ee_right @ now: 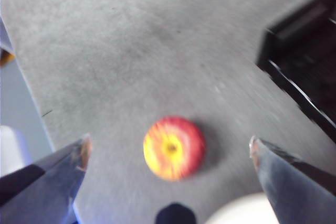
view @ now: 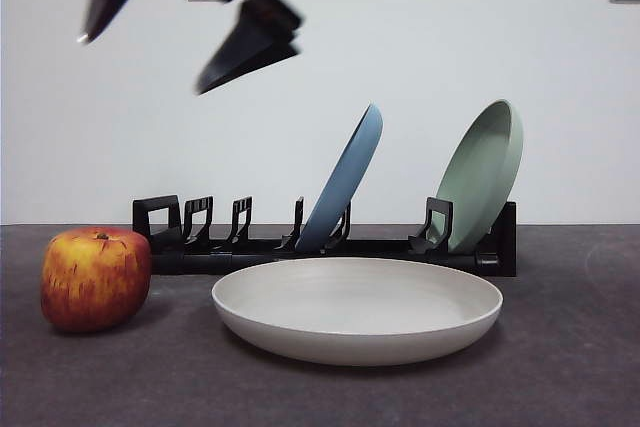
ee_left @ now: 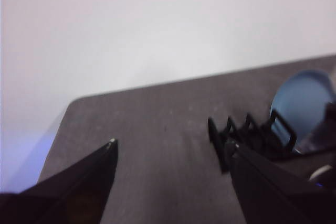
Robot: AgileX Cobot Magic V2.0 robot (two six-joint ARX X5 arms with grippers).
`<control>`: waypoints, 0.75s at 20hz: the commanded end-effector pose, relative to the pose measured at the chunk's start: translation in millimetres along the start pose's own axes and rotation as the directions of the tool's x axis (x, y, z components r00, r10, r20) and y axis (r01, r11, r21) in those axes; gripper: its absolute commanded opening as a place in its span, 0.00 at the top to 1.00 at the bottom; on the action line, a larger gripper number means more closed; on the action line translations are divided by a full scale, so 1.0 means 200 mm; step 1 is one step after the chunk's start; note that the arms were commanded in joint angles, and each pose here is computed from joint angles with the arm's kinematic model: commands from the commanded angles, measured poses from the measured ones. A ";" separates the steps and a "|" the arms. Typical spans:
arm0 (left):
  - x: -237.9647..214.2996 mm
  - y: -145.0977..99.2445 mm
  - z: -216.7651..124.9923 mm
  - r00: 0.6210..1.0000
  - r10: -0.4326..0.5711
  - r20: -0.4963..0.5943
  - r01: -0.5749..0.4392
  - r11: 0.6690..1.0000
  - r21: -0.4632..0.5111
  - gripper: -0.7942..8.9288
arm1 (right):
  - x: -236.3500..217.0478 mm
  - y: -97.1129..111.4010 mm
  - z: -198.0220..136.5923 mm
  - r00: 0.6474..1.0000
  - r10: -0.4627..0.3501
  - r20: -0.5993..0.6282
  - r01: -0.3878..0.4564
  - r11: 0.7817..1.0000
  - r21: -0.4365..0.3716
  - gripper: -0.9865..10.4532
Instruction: Take the yellow plate from the plate rack,put the plate on the table,take the apple from the table,put the apple in the plate
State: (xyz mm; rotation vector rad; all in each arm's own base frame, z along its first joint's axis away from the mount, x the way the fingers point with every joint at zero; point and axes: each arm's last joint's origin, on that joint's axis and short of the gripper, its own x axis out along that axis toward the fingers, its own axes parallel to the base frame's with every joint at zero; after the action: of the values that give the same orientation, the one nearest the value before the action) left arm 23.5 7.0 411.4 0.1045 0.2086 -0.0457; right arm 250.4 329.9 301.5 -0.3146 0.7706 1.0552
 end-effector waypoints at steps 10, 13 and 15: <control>0.00 0.01 -0.03 0.999 0.012 -0.036 -0.013 1.000 -0.027 0.57 | 0.53 0.05 -0.16 0.987 -0.019 -0.160 0.002 0.995 -0.103 0.39; 0.00 0.01 -0.03 0.999 0.014 -0.041 -0.015 1.000 -0.019 0.57 | 0.62 0.04 -0.21 0.980 -0.021 -0.196 0.002 0.995 -0.097 0.39; 0.00 0.01 -0.03 0.999 0.014 -0.041 -0.015 1.000 -0.019 0.57 | 0.67 0.03 -0.24 0.976 -0.020 -0.217 0.000 0.996 -0.094 0.39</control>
State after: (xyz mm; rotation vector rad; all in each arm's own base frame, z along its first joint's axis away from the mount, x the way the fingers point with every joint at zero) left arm 22.2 9.2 405.7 0.0983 0.2493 -0.0327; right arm 261.3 391.9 180.0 -0.5106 0.9091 1.0575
